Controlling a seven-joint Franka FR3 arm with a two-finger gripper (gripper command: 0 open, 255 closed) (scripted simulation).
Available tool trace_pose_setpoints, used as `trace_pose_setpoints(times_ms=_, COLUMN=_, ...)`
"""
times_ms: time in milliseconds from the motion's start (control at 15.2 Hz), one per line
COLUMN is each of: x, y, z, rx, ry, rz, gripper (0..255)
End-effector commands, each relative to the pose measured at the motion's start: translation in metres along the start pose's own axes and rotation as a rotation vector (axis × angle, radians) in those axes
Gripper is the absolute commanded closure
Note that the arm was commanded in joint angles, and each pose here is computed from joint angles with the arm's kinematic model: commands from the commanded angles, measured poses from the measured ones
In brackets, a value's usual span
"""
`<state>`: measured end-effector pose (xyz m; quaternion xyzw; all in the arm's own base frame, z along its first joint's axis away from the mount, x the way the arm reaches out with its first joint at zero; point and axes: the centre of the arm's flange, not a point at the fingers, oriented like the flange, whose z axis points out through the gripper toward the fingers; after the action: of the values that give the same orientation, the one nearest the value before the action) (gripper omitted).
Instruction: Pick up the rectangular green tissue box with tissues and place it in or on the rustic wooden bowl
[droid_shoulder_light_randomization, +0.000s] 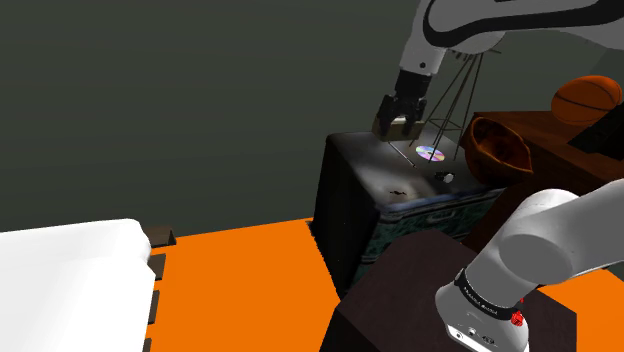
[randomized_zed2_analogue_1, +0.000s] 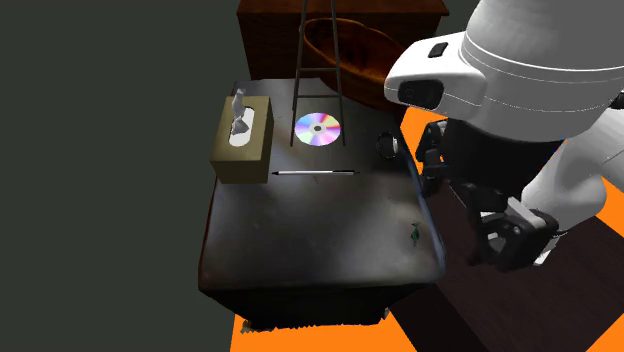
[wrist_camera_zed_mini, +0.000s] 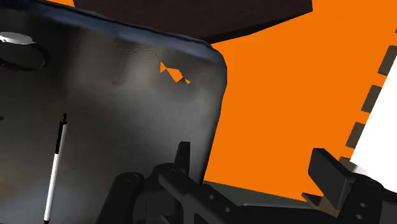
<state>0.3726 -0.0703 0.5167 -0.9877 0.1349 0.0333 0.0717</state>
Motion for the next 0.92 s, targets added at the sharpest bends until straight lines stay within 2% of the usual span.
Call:
trace_pose_setpoints(times_ms=0, x=0.018, y=0.018, z=0.000, rx=0.012, ry=0.032, rz=0.055, gripper=0)
trace_pose_setpoints(times_ms=858, x=0.105, y=0.145, z=-0.009, rx=0.096, ry=0.229, rz=0.401, gripper=0)
